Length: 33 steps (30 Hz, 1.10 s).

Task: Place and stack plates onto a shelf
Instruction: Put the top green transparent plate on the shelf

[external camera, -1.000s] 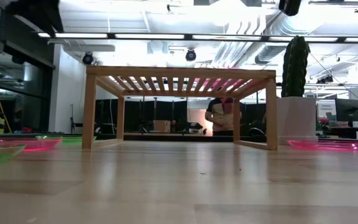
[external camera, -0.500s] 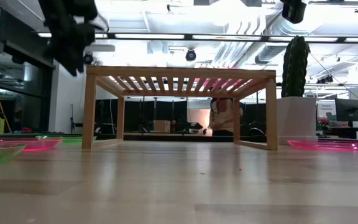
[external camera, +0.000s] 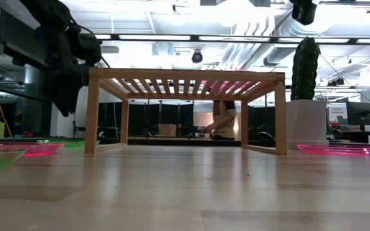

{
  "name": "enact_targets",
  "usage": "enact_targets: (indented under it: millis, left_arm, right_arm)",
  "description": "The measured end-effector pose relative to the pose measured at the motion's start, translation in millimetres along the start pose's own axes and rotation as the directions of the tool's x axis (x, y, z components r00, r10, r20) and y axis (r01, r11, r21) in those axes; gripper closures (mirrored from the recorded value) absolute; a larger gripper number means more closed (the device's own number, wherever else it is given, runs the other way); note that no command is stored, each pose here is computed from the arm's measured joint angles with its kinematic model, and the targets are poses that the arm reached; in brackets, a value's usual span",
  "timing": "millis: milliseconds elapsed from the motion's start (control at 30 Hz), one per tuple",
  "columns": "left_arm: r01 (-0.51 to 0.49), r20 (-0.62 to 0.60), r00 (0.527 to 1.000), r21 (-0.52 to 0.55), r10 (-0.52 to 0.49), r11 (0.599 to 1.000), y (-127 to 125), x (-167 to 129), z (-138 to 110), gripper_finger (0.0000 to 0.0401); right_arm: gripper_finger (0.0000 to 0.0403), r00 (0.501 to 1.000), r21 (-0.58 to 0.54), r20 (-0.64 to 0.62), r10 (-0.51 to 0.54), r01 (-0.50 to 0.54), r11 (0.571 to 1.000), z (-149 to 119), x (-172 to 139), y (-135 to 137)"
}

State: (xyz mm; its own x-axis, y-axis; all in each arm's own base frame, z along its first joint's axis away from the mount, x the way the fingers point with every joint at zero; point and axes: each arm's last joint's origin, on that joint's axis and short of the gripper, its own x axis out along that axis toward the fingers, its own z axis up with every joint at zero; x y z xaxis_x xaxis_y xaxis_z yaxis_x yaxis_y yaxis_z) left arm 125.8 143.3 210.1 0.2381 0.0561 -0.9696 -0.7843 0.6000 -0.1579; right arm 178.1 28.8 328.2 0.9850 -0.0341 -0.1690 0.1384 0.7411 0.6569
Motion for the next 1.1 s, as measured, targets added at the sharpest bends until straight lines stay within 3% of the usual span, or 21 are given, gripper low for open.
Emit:
enact_targets:
  millis: [333,533,1100]
  left_arm:
    - [-0.027,0.0,1.0,0.086,0.027,0.996,-4.1,20.7,3.2,0.0256]
    - [-0.121,-0.097,0.986,0.152,0.137,0.981,-5.0,42.7,7.3,0.0256]
    - [-0.167,-0.114,0.976,0.167,0.187,0.972,-2.4,73.8,21.3,0.0256]
  right_arm:
    - [0.021,0.999,0.0,0.036,-0.04,0.04,0.999,1.0,0.0,-1.2]
    - [0.021,0.999,0.017,0.035,-0.041,0.04,0.999,0.8,0.0,-1.4]
    - [0.021,0.999,0.018,0.034,-0.043,0.042,0.999,0.7,0.0,-1.5]
